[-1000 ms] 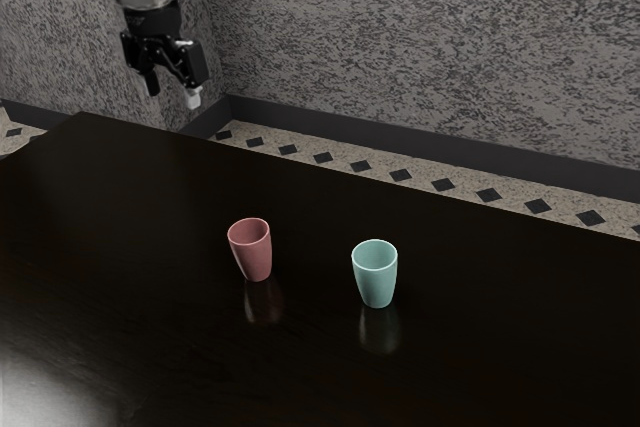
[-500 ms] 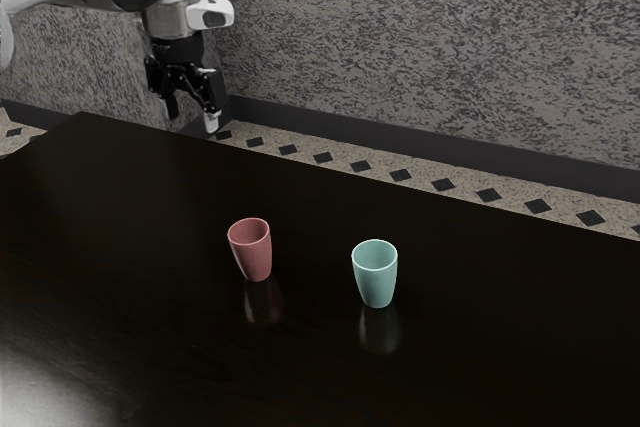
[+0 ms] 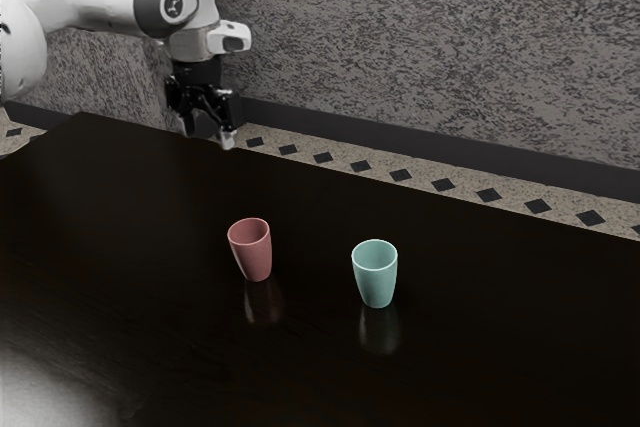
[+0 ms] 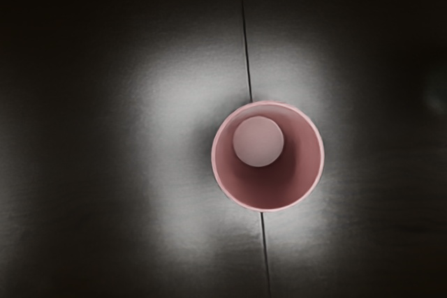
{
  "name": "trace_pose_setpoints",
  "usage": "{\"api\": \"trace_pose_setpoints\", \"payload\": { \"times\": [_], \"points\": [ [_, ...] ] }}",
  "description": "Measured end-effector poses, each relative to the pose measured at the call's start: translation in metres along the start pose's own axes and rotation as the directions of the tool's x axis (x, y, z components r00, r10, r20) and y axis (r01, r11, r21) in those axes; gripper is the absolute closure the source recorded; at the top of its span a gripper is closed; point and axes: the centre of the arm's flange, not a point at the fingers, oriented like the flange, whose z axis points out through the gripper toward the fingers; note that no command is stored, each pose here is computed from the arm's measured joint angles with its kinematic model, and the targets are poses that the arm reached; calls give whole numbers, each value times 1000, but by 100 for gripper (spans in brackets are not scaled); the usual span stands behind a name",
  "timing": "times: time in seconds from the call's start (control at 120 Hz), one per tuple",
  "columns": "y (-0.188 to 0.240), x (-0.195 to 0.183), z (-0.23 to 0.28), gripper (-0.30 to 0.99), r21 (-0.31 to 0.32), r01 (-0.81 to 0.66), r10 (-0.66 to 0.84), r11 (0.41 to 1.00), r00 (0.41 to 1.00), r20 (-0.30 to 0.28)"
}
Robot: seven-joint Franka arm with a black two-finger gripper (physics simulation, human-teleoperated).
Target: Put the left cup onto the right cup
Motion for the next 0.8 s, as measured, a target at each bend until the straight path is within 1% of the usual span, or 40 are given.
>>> {"api": "trace_pose_setpoints", "payload": {
  "times": [0.542, 0.8],
  "points": [
    [7, 7, 26, 2, -9, 4, -4, 1000, 1000, -17],
    [26, 9, 38, 2, -8, -15, 15, 1000, 1000, -19]
  ]
}}
